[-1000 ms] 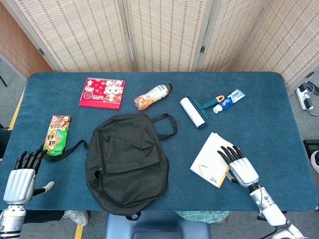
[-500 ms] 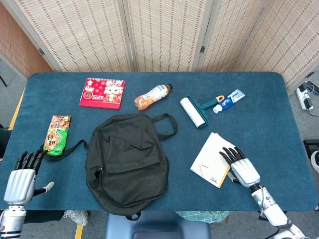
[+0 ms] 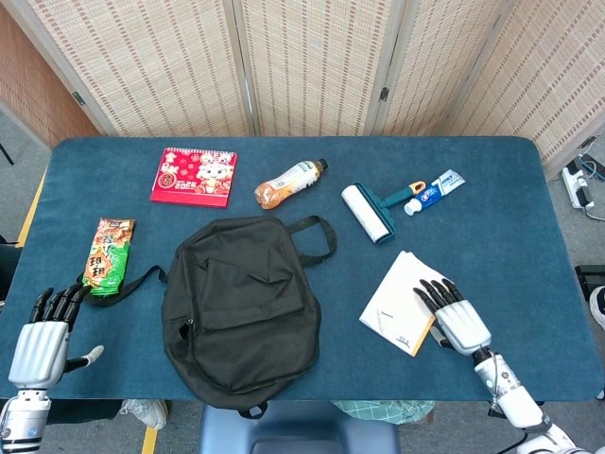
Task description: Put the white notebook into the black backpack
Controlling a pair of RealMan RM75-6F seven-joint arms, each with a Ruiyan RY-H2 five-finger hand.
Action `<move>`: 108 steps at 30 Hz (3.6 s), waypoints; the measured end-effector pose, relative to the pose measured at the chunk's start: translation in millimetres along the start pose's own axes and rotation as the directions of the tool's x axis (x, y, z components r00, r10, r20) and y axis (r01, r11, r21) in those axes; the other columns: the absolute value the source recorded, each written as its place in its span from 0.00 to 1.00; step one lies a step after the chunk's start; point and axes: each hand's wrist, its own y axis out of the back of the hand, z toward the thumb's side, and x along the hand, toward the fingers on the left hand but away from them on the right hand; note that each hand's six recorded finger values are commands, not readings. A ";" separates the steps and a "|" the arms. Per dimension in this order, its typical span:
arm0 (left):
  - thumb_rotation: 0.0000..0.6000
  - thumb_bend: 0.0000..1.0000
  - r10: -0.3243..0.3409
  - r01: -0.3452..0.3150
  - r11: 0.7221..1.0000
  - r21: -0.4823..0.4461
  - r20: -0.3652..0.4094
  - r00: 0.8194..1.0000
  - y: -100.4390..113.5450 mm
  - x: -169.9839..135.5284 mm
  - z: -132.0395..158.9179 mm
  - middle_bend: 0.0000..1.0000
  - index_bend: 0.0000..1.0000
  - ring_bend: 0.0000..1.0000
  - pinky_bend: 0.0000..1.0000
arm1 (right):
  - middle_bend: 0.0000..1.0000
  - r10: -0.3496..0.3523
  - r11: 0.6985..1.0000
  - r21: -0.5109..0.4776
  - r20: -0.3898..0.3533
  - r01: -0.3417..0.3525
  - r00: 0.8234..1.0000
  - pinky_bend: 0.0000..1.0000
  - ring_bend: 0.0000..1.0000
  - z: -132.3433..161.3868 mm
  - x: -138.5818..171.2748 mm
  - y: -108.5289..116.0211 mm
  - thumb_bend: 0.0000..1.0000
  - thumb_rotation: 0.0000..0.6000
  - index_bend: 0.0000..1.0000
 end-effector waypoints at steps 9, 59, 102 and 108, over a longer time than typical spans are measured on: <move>1.00 0.07 -0.003 0.003 1.000 -0.002 -0.009 1.000 -0.8 -2.1 -3.4 0.15 0.14 0.17 0.11 | 0.05 0.015 1.000 0.015 -0.012 -0.015 1.000 0.00 0.00 4.8 -4.0 -3.5 0.44 1.00 0.00; 1.00 0.07 -0.019 0.019 1.000 -0.002 -0.016 1.000 -5.9 -0.2 -5.2 0.15 0.14 0.17 0.11 | 0.11 -0.120 0.991 -0.063 -0.067 0.115 0.991 0.08 0.03 56.7 -59.2 42.2 0.54 1.00 0.11; 1.00 0.07 -0.018 0.018 1.000 -0.021 -0.020 1.000 -8.0 0.3 -8.5 0.15 0.14 0.16 0.11 | 0.29 -0.187 0.981 -0.063 -0.034 0.184 0.982 0.19 0.13 59.2 -75.8 52.1 0.47 1.00 0.62; 1.00 0.07 -0.014 0.013 1.000 -0.022 -0.016 1.000 -6.8 1.1 -9.5 0.14 0.14 0.16 0.11 | 0.31 -0.237 0.971 -0.039 -0.040 0.235 0.971 0.21 0.15 54.8 -69.3 63.3 0.57 1.00 0.63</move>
